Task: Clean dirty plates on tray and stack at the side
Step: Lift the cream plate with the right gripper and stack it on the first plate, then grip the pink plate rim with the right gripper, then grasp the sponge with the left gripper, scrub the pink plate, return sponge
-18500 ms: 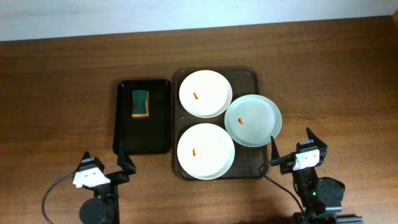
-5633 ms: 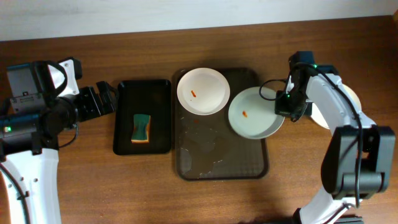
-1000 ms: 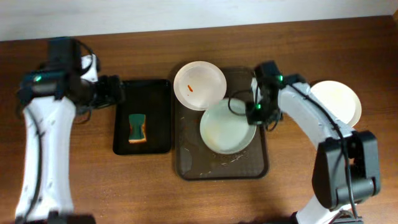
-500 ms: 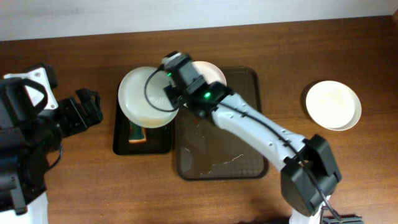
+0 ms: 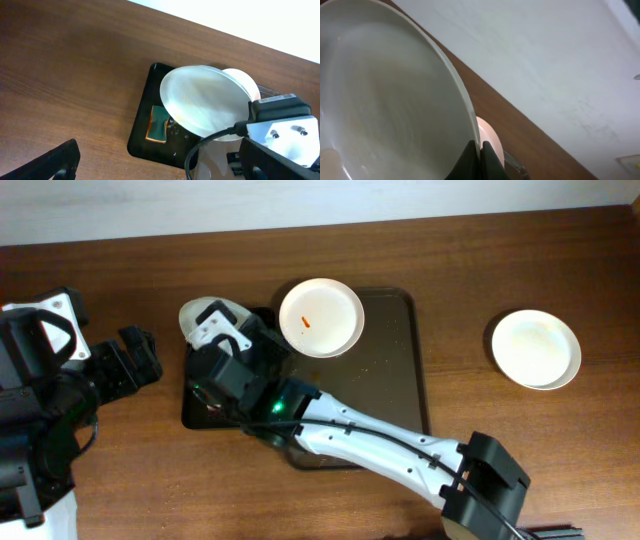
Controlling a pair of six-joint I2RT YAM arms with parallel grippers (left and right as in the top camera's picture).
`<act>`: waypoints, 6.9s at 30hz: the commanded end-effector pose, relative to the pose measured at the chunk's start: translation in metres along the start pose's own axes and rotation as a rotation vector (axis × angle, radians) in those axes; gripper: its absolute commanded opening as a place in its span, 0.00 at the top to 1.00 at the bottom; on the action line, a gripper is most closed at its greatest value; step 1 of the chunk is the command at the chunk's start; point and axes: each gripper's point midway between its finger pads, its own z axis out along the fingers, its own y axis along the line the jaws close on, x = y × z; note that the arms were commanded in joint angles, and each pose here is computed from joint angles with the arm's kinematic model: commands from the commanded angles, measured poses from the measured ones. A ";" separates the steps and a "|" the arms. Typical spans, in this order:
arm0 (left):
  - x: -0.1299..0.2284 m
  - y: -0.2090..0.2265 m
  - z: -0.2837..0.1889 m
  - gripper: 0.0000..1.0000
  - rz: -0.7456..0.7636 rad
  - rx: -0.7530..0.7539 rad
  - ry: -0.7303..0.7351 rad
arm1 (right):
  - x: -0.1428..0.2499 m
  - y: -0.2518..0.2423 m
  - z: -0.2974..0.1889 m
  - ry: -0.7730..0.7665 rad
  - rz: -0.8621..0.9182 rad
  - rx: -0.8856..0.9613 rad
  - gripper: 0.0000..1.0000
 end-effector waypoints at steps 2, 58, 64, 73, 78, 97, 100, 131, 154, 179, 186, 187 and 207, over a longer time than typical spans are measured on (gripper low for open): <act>-0.004 0.001 -0.005 0.00 -0.010 -0.007 -0.020 | -0.015 -0.031 -0.013 -0.027 0.044 0.078 0.96; 0.004 -0.022 0.052 0.00 0.021 0.135 0.154 | 0.271 -0.070 0.167 0.508 0.598 -0.370 0.55; 0.007 -0.021 0.052 0.00 0.019 0.132 0.168 | 0.285 -0.052 0.164 0.571 0.637 -0.409 0.88; 0.007 -0.021 0.052 0.00 0.019 0.133 0.166 | 0.315 -0.079 0.054 1.001 0.782 -0.293 0.60; 0.016 -0.044 0.060 0.00 0.073 0.177 0.208 | 0.301 -0.082 0.090 0.744 0.338 -0.464 0.65; 0.102 -0.037 0.181 0.04 0.196 0.022 0.532 | 0.358 -0.076 0.078 0.997 0.739 -0.394 0.71; 0.111 -0.026 0.201 0.04 0.211 -0.043 0.575 | 0.356 -0.077 0.082 0.957 0.673 -0.426 0.94; 0.197 -0.020 0.298 0.38 0.200 -0.123 0.808 | 0.355 -0.076 0.083 0.912 0.549 -0.494 0.95; 0.199 -0.027 0.314 0.62 0.210 -0.083 0.713 | 0.355 -0.076 0.083 0.913 0.553 -0.493 0.94; 0.179 -0.229 0.276 1.00 0.298 0.288 0.685 | 0.355 -0.078 0.086 1.007 0.908 -0.299 0.96; 0.197 -0.261 0.283 1.00 0.334 0.361 0.667 | 0.352 -0.079 0.091 0.958 0.825 -0.342 0.96; 0.197 -0.264 0.284 1.00 0.338 0.369 0.657 | 0.352 -0.080 0.091 0.958 0.826 -0.341 0.96; 0.241 -0.203 0.362 1.00 0.527 -0.088 0.572 | 0.356 -0.078 0.085 0.985 0.809 -0.350 0.96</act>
